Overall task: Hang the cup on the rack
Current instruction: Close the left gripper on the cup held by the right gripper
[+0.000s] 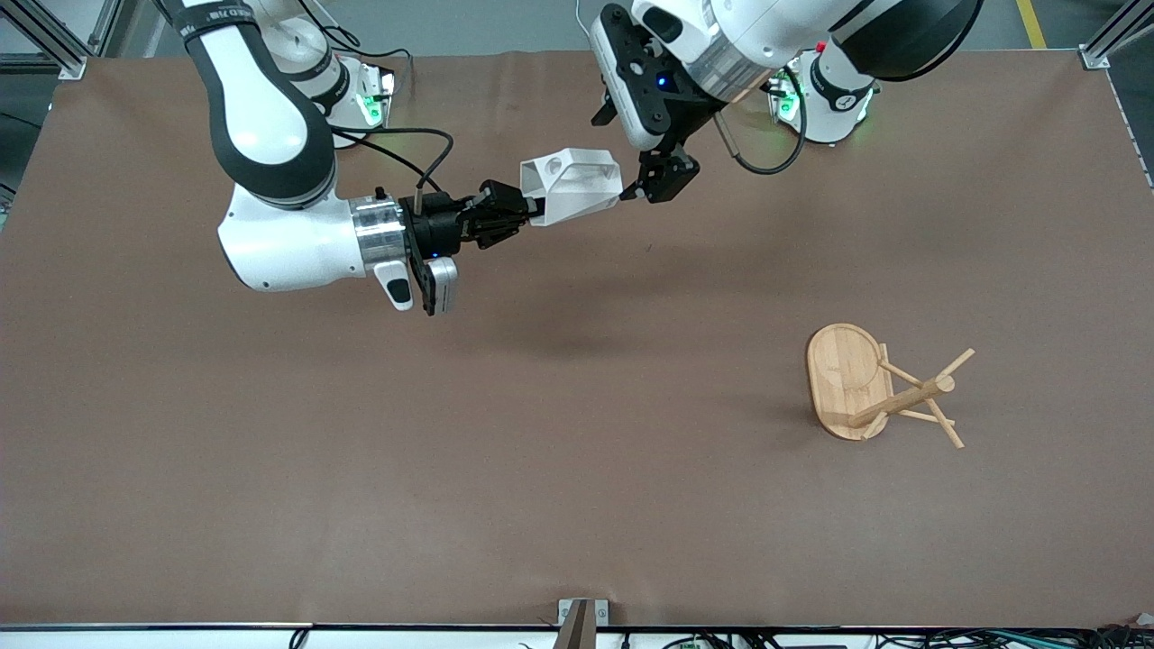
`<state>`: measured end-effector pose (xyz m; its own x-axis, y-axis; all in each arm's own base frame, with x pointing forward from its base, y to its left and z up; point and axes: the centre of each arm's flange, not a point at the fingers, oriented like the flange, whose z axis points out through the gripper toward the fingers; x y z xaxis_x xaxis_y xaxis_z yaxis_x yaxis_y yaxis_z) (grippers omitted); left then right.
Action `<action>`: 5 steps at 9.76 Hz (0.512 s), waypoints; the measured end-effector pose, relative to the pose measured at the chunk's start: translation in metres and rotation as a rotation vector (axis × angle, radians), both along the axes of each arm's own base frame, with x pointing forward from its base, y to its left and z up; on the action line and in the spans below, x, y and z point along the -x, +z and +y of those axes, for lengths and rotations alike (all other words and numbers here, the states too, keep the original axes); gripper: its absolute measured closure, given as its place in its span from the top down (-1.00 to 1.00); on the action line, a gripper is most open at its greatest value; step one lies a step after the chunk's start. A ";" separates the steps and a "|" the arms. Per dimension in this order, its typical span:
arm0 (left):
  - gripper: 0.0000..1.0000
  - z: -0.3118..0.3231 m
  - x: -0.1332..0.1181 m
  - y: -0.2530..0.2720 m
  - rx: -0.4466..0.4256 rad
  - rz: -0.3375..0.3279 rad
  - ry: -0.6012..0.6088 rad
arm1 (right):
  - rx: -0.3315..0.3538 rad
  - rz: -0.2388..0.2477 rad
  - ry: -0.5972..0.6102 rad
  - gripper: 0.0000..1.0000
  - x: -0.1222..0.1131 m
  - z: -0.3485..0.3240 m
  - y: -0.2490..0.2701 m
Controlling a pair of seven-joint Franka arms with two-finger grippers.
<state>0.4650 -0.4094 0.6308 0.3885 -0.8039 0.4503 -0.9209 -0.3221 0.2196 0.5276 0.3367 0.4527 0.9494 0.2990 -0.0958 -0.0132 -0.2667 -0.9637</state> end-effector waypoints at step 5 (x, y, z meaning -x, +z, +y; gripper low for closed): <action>1.00 -0.009 -0.009 -0.033 -0.009 0.060 -0.015 | 0.000 0.000 0.001 -0.91 0.000 0.001 0.000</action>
<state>0.4741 -0.4188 0.5974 0.4022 -0.8141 0.4190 -0.9110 -0.3103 0.2715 0.5274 0.3373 0.4524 0.9492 0.2997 -0.0961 -0.0134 -0.2667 -0.9637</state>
